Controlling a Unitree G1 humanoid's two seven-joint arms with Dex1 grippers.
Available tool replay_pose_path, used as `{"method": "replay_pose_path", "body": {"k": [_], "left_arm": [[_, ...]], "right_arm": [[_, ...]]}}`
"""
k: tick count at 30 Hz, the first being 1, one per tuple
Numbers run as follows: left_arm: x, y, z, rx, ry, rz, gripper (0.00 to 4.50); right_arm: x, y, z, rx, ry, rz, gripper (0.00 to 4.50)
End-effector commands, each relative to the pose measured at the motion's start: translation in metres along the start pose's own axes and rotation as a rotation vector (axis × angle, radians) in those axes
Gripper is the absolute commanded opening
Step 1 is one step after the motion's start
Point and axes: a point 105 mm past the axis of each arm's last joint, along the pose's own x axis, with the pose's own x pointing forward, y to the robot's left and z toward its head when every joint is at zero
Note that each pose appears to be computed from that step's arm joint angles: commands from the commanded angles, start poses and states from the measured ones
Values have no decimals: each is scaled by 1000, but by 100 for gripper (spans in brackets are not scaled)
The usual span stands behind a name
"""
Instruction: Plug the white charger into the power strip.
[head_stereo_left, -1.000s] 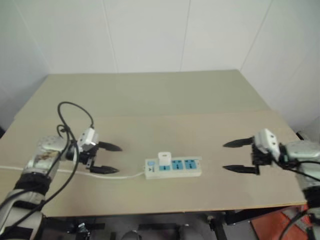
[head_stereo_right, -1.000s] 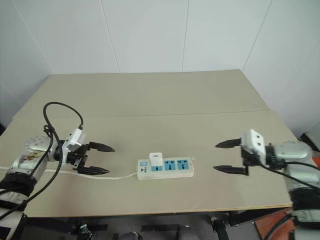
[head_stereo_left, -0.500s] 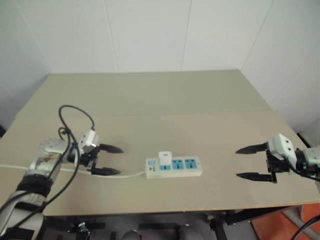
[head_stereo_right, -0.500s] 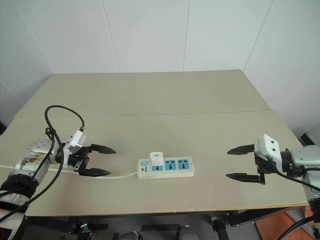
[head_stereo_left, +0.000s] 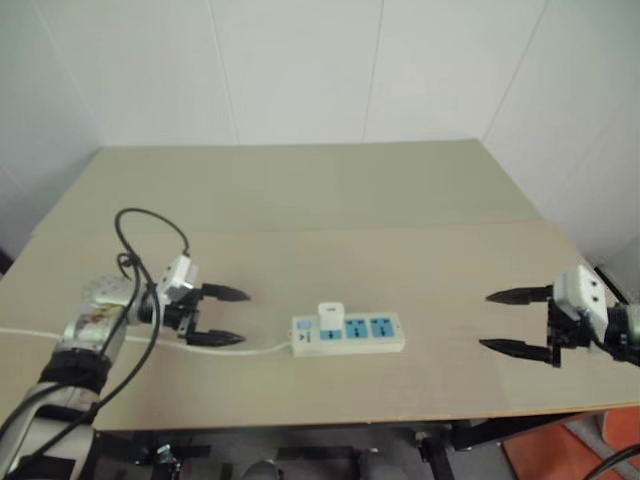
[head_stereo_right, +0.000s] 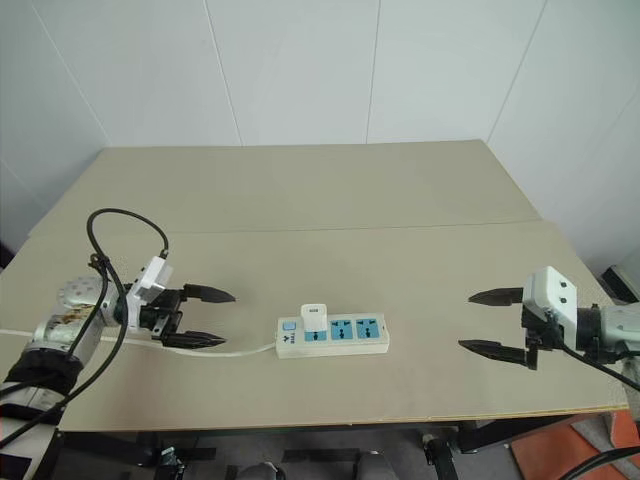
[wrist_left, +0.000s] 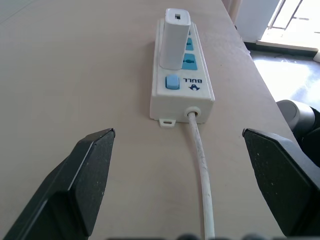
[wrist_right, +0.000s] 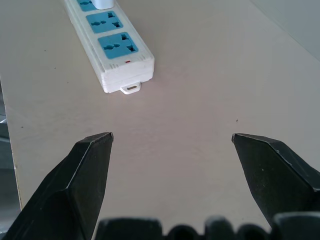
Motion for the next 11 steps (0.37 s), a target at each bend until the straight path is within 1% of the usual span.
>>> {"method": "replay_pose_path", "body": {"k": [1,6,11], "left_arm": [[4,0,7,15,-15,-23,447],[16,3,6,19,-21,-49,447],[23,7,9,33,-40,-52,447]], "right_arm": [[-2,-9,16,-54,-28,-59,450],[-3,-12,21,-94,-25,-98,450],[1,-4,21,-104,-35,-110,450]]}}
